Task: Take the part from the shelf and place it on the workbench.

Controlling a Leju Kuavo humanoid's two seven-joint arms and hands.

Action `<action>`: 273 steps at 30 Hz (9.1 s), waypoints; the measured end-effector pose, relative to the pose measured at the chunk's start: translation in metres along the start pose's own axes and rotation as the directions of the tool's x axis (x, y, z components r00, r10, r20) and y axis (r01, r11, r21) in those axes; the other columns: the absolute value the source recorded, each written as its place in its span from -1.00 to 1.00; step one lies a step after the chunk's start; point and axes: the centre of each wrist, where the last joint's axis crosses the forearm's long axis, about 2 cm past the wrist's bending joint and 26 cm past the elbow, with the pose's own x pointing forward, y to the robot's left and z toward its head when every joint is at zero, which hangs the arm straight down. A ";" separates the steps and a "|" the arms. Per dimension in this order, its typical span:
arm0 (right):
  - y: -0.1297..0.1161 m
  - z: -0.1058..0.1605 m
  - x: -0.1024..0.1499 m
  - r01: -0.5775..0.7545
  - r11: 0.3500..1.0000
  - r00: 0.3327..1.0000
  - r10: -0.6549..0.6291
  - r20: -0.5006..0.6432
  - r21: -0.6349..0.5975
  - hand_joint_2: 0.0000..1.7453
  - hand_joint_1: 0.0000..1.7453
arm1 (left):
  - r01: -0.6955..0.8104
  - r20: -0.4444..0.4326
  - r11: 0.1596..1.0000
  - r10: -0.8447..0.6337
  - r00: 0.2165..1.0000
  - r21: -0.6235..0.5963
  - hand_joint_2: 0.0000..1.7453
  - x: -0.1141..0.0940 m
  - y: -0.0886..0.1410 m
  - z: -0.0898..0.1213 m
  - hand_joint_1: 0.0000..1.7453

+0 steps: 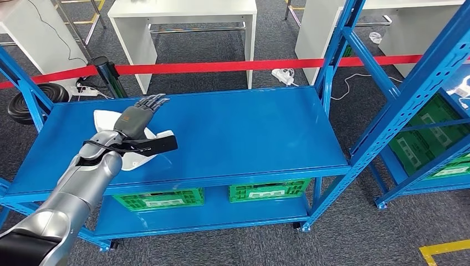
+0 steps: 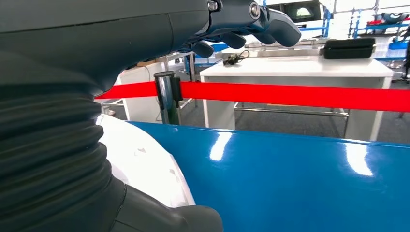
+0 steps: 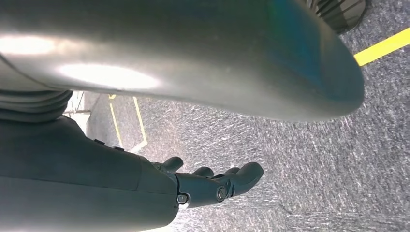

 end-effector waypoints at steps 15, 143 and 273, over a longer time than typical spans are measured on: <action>0.001 0.000 -0.001 0.036 0.999 0.999 -0.036 0.032 -0.017 -1.00 -1.00 | 0.056 -0.128 0.979 -0.082 0.988 -0.196 1.00 -0.013 0.015 -0.005 -1.00; -0.008 -0.001 0.002 -0.107 0.994 0.983 0.111 0.146 -0.035 -1.00 -1.00 | -0.615 0.619 0.706 0.317 0.719 0.352 1.00 0.067 0.000 0.107 1.00; -0.017 -0.002 0.018 -0.227 0.972 0.935 0.235 0.264 -0.061 -1.00 -1.00 | -0.539 0.508 0.637 0.256 0.822 0.551 1.00 0.042 0.004 0.162 1.00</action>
